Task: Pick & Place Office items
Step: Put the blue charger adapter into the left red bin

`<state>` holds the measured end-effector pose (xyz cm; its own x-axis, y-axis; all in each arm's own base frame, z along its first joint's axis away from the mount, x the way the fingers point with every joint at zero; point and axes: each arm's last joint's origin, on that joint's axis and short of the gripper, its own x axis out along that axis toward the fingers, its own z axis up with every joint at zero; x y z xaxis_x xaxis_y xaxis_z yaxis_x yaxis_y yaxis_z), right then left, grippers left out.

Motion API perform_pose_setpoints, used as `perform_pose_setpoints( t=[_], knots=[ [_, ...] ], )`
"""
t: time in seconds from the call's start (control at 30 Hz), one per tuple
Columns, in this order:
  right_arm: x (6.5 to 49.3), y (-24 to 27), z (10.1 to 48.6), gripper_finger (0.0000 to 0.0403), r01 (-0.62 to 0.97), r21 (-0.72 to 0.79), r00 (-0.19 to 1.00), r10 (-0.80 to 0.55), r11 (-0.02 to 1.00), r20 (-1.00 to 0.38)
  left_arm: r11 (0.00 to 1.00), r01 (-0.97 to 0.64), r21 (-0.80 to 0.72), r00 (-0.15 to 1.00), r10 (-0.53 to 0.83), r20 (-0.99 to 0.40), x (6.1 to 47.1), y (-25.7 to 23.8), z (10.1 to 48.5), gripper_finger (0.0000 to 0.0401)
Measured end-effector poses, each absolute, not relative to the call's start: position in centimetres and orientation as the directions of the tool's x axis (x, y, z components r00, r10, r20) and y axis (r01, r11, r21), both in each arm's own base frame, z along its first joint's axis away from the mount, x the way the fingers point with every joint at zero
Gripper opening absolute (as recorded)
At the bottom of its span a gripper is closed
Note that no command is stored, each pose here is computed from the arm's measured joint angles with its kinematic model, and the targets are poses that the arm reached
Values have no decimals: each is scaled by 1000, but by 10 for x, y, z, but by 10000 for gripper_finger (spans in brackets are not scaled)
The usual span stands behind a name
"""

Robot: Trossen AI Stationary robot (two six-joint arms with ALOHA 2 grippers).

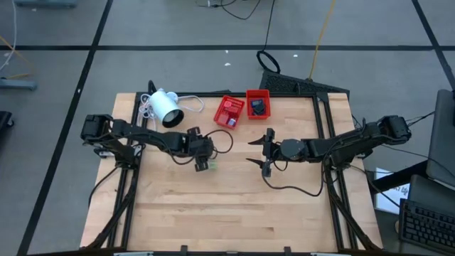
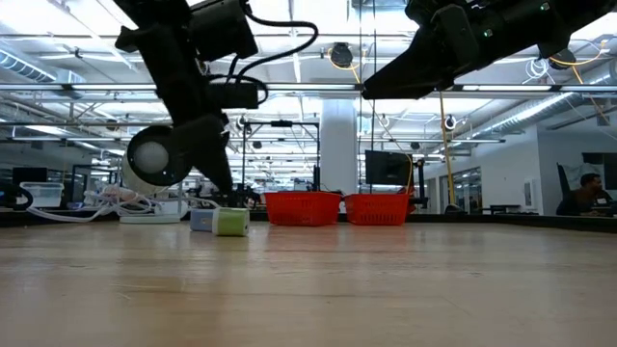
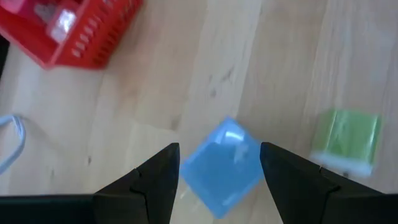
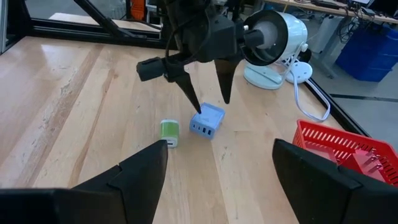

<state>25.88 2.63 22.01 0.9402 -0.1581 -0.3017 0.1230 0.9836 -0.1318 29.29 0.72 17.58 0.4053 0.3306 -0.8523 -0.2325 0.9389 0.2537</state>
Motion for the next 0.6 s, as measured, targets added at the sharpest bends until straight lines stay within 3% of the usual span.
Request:
perform_pose_setpoints(
  t=[0.13,0.2,0.3,0.47,0.6],
  knots=[
    [259,26,220,279,123,-132,940,-158,984,-302,937,-264,230,454,330,-828,298,7,178,228],
    [259,26,220,279,123,-132,940,-158,984,-302,919,-360,163,471,330,-818,300,7,179,228],
    [259,26,220,279,123,-132,940,-158,984,-302,846,-532,26,479,326,-815,300,6,180,228],
    [259,26,220,279,123,-132,940,-158,984,-302,709,-674,-208,503,234,-832,302,7,180,228],
    [259,26,220,279,123,-132,940,-158,984,-301,647,-724,-239,536,309,-786,306,8,183,228]
  ],
)
